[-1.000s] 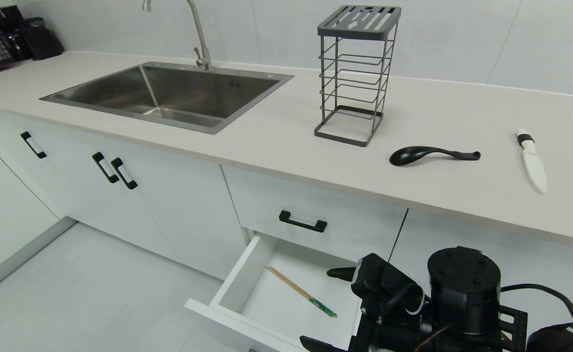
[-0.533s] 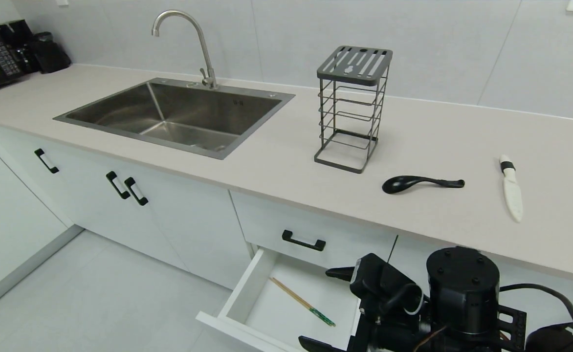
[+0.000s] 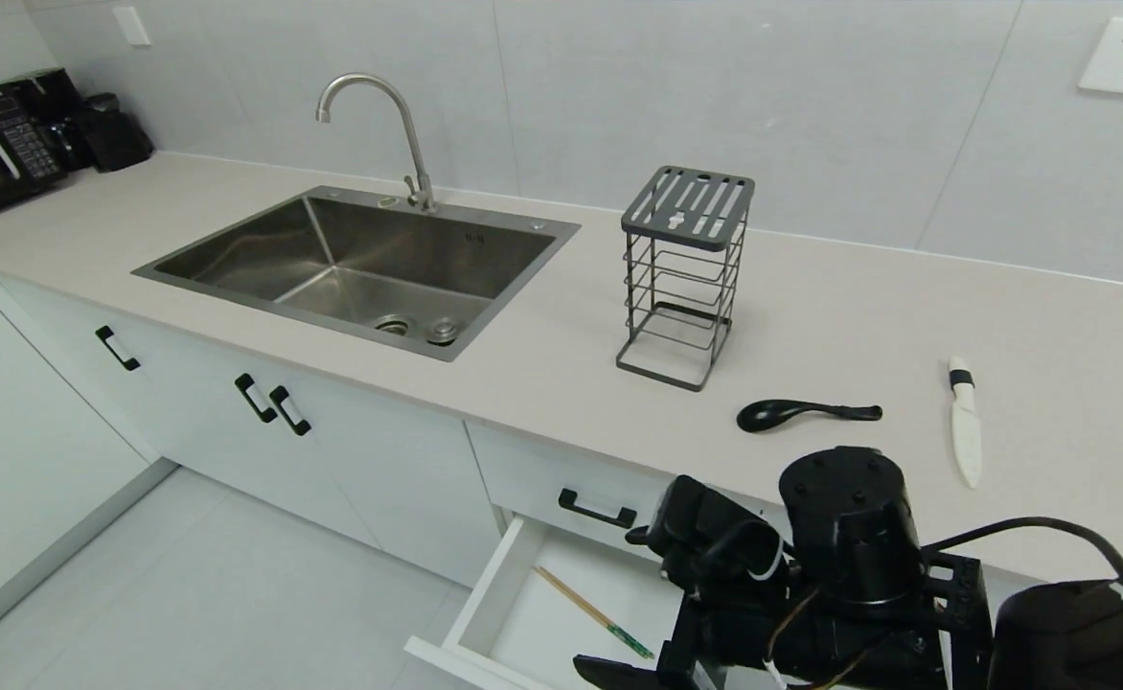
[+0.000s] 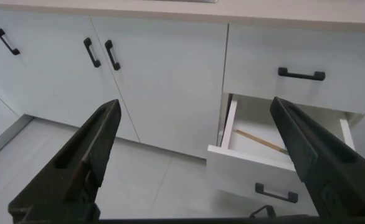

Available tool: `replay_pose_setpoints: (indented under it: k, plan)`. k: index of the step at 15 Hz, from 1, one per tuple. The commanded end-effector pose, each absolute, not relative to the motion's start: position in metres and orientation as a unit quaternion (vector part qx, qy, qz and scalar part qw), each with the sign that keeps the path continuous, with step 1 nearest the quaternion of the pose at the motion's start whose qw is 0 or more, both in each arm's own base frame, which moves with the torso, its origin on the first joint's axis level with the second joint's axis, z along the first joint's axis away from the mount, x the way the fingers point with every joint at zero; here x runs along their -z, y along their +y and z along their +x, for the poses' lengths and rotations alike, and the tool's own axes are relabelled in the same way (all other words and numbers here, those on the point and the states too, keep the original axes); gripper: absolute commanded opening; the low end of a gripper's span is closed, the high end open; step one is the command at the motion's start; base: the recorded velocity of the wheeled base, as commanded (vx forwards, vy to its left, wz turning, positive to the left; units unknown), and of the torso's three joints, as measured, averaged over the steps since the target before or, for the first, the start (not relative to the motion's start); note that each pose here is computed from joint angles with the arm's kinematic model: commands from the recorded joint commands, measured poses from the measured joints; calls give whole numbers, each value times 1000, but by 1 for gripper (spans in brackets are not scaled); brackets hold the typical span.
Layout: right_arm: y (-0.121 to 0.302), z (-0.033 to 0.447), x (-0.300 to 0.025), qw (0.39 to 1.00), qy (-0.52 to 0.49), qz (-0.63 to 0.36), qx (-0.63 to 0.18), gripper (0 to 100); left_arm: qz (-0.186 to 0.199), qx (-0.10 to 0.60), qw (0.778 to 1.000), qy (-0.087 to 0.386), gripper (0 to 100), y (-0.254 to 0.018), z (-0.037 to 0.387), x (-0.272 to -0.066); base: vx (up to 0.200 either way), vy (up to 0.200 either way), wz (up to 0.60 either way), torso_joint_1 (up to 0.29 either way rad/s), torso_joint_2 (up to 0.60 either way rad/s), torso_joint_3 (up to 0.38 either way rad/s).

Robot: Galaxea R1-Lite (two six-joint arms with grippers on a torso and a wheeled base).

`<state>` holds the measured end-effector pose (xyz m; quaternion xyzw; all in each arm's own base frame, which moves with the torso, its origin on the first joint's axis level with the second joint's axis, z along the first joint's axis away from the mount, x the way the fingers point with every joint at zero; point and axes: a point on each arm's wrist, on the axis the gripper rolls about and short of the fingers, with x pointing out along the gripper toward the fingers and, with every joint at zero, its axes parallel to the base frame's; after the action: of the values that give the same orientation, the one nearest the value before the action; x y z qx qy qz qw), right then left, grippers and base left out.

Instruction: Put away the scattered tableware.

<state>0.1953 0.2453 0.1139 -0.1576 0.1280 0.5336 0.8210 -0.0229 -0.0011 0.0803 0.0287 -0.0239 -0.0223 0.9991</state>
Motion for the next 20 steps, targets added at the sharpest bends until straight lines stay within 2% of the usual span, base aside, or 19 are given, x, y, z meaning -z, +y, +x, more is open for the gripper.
replay_pose_setpoints:
  k: [1, 4, 6, 12, 20]
  plan:
    - [254, 202, -143, 813, 115, -166, -546, 100, 29, 22, 999, -24, 100, -1, -23, -80, 0, 0, 0, 295, -559, -276]
    - [250, 209, -141, 795, 113, -235, -548, 100, 29, 22, 999, -24, 100, -1, -23, -80, 0, 0, 0, 303, -588, -282]
    - [248, 208, -140, 804, 133, -214, -539, 100, 29, 22, 999, -24, 100, -1, -23, -80, 0, 0, 0, 168, -325, -164]
    - [232, 219, -143, 866, 161, -178, -439, 100, 29, 22, 999, -24, 100, -1, -23, -80, 0, 0, 0, 18, -34, -17]
    - [177, 273, -139, 918, 160, -156, -329, 100, 29, 22, 999, -24, 100, -1, -23, -80, 0, 0, 0, 0, 0, 0]
